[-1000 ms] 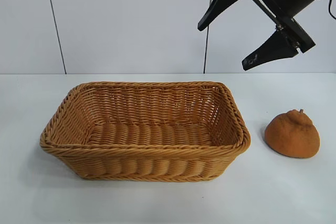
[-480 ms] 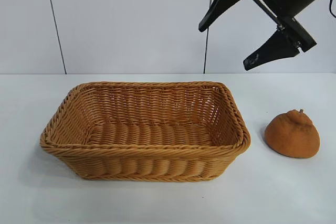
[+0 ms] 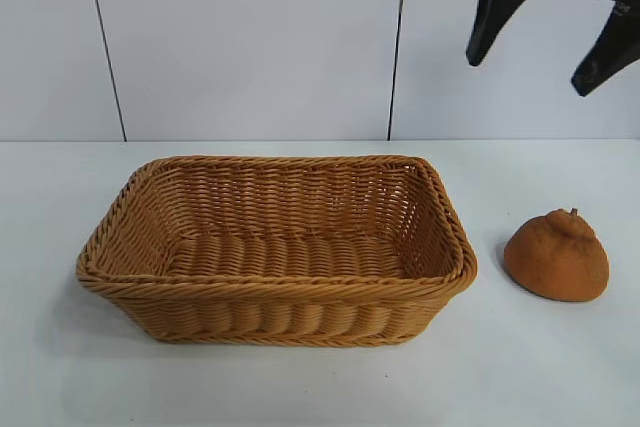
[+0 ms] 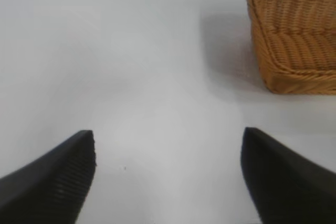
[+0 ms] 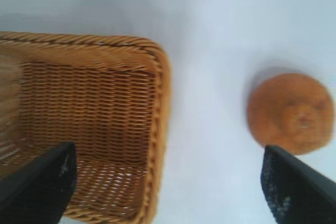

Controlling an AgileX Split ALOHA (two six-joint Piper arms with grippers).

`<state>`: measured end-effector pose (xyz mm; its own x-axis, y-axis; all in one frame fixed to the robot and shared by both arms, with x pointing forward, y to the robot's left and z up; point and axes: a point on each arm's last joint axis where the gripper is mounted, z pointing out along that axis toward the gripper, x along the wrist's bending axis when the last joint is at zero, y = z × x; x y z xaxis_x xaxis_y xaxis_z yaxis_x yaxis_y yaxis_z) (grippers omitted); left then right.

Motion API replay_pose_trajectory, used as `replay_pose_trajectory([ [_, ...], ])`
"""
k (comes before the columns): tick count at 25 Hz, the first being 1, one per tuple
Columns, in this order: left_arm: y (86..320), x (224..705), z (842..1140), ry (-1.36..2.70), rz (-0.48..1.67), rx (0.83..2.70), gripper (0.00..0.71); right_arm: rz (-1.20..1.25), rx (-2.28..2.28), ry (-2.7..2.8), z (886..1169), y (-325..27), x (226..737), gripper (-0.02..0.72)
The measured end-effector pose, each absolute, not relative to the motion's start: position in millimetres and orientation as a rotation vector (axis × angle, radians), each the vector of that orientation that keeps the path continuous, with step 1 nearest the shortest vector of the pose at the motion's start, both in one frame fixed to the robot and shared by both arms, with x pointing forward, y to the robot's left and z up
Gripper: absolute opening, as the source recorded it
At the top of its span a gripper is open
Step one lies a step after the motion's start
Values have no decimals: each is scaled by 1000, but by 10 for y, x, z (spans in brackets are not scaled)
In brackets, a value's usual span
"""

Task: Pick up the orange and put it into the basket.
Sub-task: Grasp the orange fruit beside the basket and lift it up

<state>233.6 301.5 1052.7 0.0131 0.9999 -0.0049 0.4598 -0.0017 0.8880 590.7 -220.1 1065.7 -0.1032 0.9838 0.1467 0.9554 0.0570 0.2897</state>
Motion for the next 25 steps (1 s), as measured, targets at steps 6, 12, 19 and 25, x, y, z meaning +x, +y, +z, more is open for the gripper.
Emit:
replay_pose_trajectory([
  [6, 3011, 2327, 10527, 1535, 930, 1551, 549, 422, 2154, 2135, 10509, -2477, 6024, 652],
  [12, 3008, 2327, 10527, 1535, 927, 1551, 549, 285, 2270, 2124, 10090, -2660, 6192, 652],
  [19, 3008, 2327, 10527, 1535, 927, 1551, 549, 123, 2347, 2180, 9507, -2654, 6328, 652],
  [25, 3008, 2327, 10527, 1535, 927, 1551, 549, 26, 2390, 2205, 9054, -2652, 6396, 652],
])
